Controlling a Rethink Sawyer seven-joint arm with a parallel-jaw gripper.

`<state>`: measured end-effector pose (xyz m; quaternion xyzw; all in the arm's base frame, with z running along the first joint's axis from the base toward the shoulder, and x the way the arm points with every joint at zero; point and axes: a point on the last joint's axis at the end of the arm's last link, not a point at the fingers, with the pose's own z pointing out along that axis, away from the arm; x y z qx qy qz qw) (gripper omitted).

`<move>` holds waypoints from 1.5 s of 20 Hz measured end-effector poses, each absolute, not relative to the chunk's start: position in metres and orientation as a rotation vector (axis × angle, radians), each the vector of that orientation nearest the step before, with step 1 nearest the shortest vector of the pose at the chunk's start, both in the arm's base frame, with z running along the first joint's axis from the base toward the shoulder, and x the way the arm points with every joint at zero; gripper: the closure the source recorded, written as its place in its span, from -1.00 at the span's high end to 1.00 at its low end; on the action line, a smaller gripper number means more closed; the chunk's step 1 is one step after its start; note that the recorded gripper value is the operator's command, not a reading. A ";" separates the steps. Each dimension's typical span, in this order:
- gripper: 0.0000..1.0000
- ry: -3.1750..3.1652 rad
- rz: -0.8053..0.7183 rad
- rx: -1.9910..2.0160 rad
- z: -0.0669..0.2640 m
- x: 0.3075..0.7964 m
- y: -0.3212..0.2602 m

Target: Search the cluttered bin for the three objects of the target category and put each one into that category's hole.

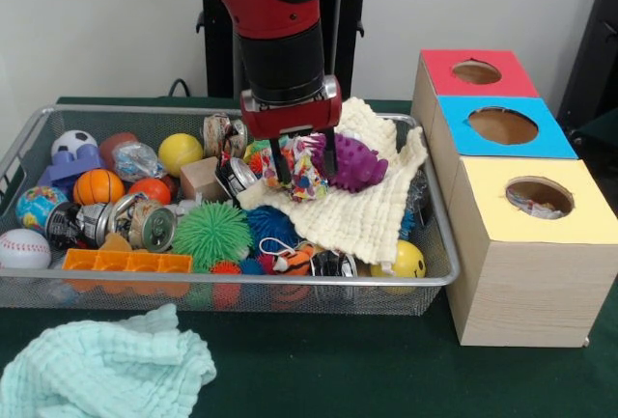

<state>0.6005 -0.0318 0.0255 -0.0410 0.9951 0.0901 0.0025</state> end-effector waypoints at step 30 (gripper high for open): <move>-1.00 3.125 0.162 -0.106 0.082 0.601 -0.042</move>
